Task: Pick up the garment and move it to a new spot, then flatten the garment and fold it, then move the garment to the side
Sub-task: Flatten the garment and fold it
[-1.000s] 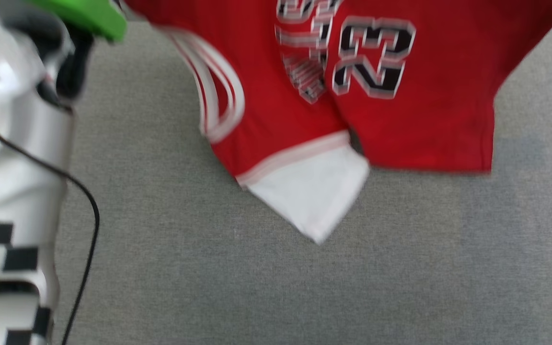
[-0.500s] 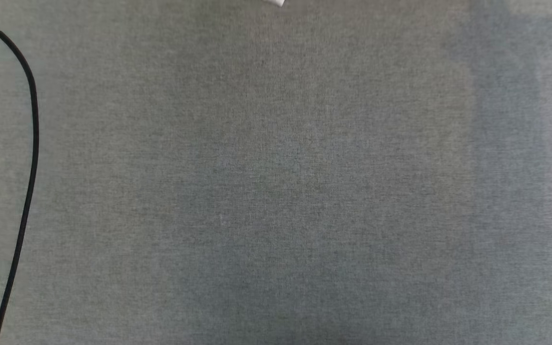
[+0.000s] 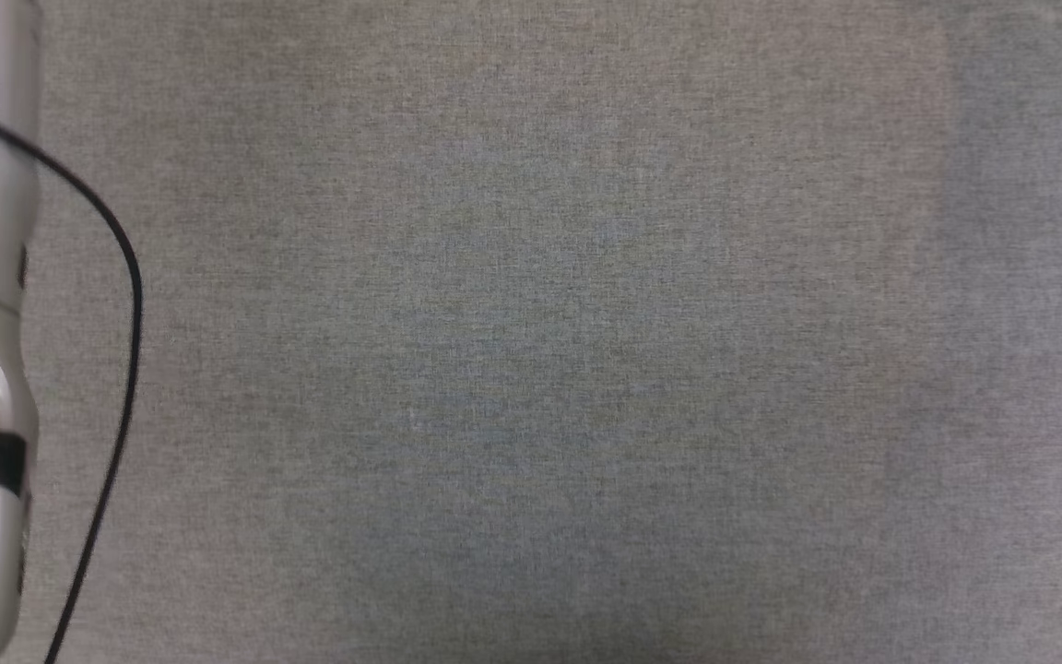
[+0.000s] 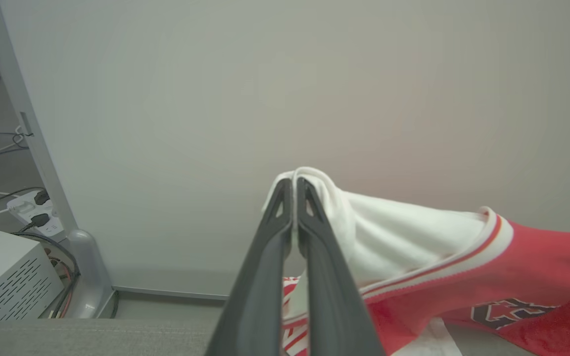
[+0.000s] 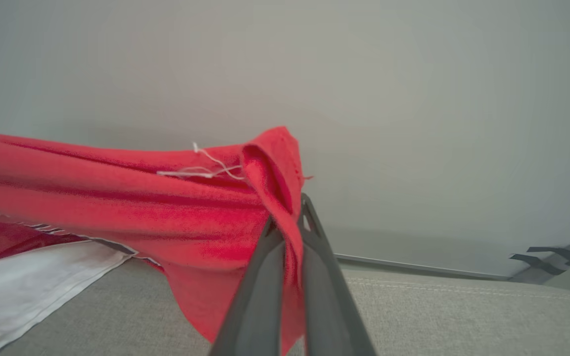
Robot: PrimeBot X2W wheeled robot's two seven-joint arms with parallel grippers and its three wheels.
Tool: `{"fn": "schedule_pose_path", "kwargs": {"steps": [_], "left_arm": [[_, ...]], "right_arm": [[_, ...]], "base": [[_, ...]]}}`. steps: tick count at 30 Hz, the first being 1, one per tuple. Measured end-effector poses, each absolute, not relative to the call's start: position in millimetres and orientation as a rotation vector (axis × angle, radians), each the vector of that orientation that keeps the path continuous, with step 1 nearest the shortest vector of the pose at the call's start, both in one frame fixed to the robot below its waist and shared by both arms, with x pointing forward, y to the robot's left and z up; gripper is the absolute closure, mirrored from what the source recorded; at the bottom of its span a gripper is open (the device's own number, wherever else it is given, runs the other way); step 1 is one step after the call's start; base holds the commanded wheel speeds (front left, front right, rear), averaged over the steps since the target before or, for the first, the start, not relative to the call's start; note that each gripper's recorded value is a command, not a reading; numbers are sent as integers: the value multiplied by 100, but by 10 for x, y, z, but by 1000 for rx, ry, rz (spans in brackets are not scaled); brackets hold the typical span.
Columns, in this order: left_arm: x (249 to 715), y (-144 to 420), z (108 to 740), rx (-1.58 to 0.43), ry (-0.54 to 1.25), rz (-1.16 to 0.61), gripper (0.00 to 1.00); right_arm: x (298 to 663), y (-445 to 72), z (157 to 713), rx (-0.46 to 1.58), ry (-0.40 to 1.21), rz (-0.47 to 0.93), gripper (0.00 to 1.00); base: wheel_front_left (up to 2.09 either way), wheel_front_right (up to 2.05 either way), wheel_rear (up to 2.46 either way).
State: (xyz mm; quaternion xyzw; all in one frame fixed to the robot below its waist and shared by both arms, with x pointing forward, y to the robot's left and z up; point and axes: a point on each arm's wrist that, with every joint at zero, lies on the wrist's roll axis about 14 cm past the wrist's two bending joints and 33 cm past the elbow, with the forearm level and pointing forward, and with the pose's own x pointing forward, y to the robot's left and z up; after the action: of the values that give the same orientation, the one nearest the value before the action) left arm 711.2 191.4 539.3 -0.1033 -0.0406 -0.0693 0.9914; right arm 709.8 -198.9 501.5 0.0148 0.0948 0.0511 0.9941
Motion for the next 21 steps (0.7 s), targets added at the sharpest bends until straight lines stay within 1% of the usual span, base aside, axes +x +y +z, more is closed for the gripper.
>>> {"fn": "schedule_pose_path", "kwargs": {"steps": [5,11,21], "left_arm": [[6725,1980,4929,-239,13,-139,100],[6044,2013,4482,-308,125,-143,100],[4937,2148,4284,-353,195,-107,100]], "right_arm": [[6736,-1900,4591,95,283,125,100],[6151,-1993,4269,98,356,139,100],[5193,-2109,4110,155,430,157,100]], "base": [[0,0,0],[0,0,0],[0,0,0]]}}
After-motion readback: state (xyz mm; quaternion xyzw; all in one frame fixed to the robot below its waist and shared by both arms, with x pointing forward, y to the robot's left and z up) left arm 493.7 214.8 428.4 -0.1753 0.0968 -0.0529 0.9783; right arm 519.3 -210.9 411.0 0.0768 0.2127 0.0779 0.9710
